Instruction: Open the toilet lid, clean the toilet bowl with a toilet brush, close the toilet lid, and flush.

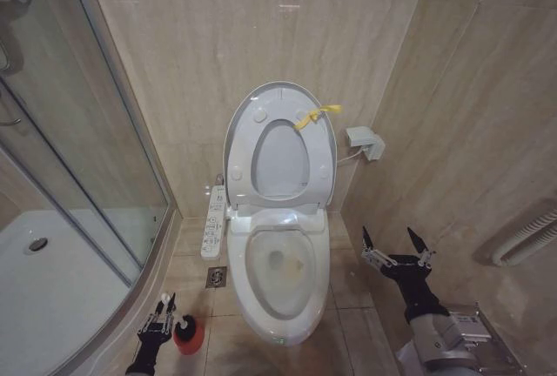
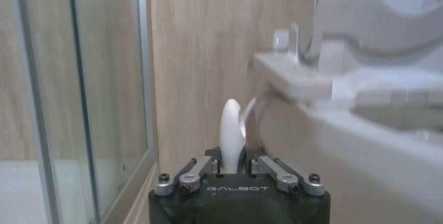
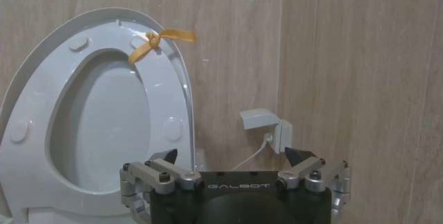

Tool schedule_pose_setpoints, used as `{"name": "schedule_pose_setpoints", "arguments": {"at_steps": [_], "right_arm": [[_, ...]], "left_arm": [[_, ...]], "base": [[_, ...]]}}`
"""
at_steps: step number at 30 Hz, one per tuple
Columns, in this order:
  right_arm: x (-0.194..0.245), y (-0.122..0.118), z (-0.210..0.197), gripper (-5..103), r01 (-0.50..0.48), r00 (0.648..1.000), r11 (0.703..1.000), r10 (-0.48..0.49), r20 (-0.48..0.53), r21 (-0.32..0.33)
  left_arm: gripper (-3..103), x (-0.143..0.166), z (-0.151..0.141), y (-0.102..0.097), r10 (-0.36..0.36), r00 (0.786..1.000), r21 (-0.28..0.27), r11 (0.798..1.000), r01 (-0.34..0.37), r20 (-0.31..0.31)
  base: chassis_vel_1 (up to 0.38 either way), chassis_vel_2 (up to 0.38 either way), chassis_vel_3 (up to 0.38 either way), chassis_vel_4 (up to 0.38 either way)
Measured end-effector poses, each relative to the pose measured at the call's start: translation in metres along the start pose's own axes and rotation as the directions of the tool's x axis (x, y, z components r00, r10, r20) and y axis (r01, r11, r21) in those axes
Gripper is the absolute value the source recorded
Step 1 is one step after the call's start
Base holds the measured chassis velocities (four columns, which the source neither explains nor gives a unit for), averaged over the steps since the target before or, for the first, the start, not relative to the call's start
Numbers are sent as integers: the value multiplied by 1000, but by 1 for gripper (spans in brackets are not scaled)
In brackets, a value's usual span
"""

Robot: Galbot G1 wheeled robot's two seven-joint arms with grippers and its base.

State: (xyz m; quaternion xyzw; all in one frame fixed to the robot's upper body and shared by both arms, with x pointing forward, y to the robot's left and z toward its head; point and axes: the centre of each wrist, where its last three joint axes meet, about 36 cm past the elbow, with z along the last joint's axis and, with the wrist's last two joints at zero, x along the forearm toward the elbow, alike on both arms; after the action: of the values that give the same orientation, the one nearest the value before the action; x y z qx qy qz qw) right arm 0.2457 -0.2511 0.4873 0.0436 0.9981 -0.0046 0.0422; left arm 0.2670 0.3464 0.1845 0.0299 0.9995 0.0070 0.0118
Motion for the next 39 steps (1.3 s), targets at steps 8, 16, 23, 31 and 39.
{"name": "schedule_pose_setpoints", "arguments": {"at_steps": [8,16,23,31,39], "right_arm": [[0,0,0,100,0,1000,1000,0,0,0],[0,0,0,100,0,1000,1000,0,0,0],[0,0,0,100,0,1000,1000,0,0,0],[0,0,0,100,0,1000,1000,0,0,0],[0,0,0,100,0,1000,1000,0,0,0]], "left_arm": [[22,61,-68,-13,-2,998,43,999,-1,69],[22,86,-143,-37,21,979,45,999,-30,203],[22,67,-214,-69,73,957,67,993,-96,282],[22,37,-282,-78,222,899,52,964,-260,378],[22,-6,-260,-45,367,855,134,889,-439,366]], "base": [[0,0,0,0],[0,0,0,0],[0,0,0,0],[0,0,0,0],[0,0,0,0]]}}
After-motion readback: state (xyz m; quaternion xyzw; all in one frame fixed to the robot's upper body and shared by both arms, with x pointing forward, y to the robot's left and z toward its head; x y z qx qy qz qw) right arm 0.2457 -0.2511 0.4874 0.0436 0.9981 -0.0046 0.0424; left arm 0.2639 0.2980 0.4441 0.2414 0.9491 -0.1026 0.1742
